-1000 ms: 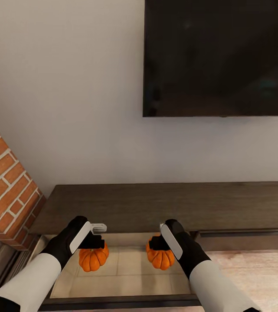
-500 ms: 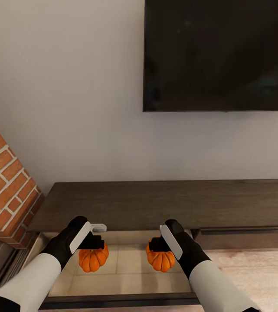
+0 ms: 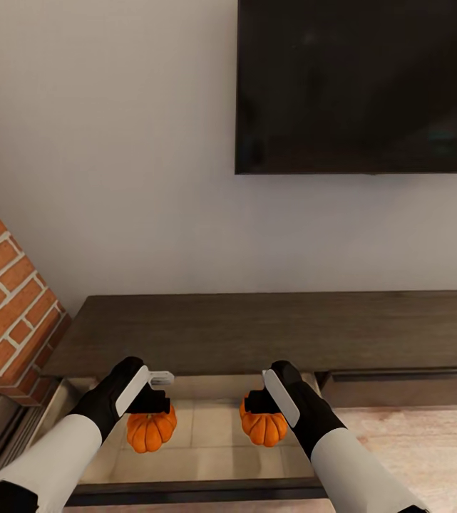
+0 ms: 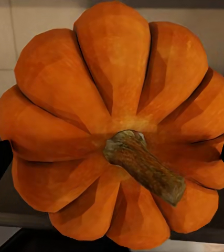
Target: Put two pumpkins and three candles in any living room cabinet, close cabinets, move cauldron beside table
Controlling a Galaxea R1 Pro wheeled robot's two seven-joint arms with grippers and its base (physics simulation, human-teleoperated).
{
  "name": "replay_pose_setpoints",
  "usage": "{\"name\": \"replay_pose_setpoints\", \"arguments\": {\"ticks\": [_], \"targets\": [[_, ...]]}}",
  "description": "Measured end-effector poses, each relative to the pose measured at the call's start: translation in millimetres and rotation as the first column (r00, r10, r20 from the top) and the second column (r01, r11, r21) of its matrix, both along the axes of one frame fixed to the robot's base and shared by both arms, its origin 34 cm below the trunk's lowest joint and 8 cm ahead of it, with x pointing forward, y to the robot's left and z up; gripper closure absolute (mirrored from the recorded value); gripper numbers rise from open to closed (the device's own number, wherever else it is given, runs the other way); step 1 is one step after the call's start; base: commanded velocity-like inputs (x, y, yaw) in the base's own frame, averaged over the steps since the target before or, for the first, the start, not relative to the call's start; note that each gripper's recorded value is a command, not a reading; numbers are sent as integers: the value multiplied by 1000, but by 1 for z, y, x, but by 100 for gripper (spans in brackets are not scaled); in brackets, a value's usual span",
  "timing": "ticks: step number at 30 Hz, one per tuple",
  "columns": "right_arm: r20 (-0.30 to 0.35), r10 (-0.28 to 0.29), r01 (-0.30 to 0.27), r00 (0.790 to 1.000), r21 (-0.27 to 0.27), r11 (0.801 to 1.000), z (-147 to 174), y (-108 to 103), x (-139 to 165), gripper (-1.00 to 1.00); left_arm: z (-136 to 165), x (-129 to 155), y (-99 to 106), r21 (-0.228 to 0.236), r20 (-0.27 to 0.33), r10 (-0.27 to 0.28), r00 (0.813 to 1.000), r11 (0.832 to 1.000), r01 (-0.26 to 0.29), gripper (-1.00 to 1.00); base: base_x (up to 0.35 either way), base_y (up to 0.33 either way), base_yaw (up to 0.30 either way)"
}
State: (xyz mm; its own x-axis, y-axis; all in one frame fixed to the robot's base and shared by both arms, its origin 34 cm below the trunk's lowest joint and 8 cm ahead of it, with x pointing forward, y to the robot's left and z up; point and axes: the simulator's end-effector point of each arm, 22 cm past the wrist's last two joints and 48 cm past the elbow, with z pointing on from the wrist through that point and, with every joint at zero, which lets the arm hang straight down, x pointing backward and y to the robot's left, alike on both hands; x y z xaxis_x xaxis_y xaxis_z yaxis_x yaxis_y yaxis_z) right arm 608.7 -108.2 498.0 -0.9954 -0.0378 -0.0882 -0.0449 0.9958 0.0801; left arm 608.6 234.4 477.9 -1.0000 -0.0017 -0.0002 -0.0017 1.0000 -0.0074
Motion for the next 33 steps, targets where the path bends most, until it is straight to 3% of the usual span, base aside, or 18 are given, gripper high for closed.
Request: {"name": "replay_pose_setpoints", "arguments": {"ticks": [33], "targets": [[8,-2,2,1000,5,1000,-67,2,-10,100,-67,-12,-4,-2,-1,-4,1000,1000,4,100,0,0,0]]}}
